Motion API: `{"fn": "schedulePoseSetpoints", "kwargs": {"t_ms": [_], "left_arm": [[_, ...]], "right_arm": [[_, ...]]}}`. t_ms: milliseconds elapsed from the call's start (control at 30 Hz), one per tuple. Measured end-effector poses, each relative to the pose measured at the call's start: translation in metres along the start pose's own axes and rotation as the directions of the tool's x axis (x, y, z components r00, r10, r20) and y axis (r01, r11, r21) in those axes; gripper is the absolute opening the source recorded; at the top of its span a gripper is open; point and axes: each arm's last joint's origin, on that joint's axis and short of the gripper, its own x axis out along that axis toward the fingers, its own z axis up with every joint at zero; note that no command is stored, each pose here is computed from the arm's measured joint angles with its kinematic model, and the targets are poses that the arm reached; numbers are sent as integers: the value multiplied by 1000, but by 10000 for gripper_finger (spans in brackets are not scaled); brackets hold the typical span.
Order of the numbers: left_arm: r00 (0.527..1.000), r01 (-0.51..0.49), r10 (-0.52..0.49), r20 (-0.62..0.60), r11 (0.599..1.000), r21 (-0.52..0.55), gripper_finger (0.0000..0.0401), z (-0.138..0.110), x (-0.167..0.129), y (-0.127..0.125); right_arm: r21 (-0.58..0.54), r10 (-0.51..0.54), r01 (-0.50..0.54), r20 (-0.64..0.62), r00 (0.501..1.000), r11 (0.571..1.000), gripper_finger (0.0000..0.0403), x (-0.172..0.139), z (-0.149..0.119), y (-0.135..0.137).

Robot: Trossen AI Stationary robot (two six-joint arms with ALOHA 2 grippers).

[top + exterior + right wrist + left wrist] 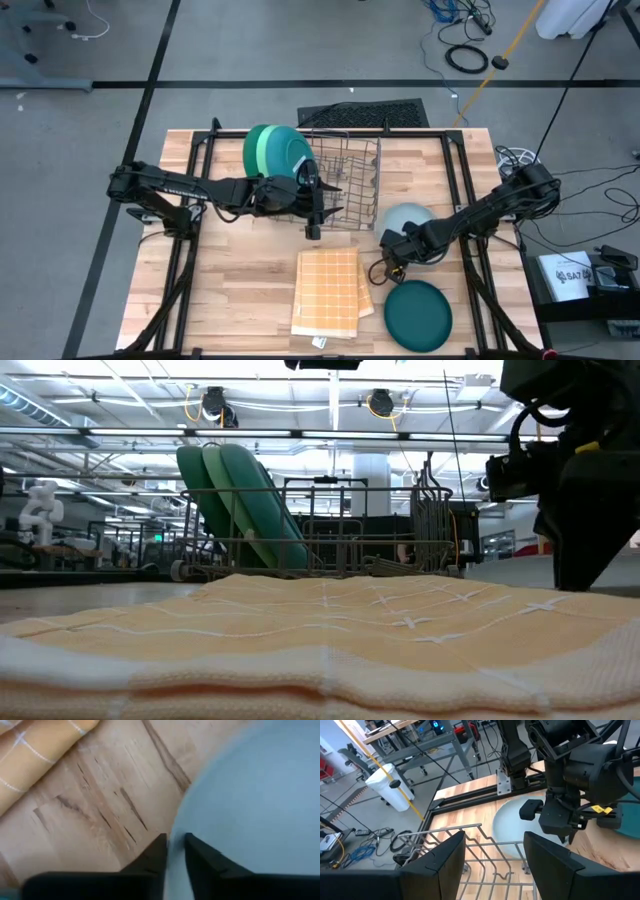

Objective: Sort dishes
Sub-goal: Put the white plate in the dish rack

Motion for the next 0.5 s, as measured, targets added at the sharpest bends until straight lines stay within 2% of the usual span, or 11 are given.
{"fn": "schedulePoseSetpoints", "kwargs": {"t_ms": [100, 333, 500], "left_arm": [[1000, 0, 0, 0, 1000, 0, 212, 0, 0, 0], [1000, 0, 0, 0, 1000, -3, 212, 0, 0, 0], [1000, 0, 0, 0, 1000, -5, 212, 0, 0, 0]], "right_arm": [[-5, -3, 3, 16, 1000, 1000, 12, -2, 1, 0], [-84, -5, -1, -62, 998, 996, 4, -14, 4, 6], [-164, 74, -94, -121, 990, 982, 2, -54, 11, 14]]}}
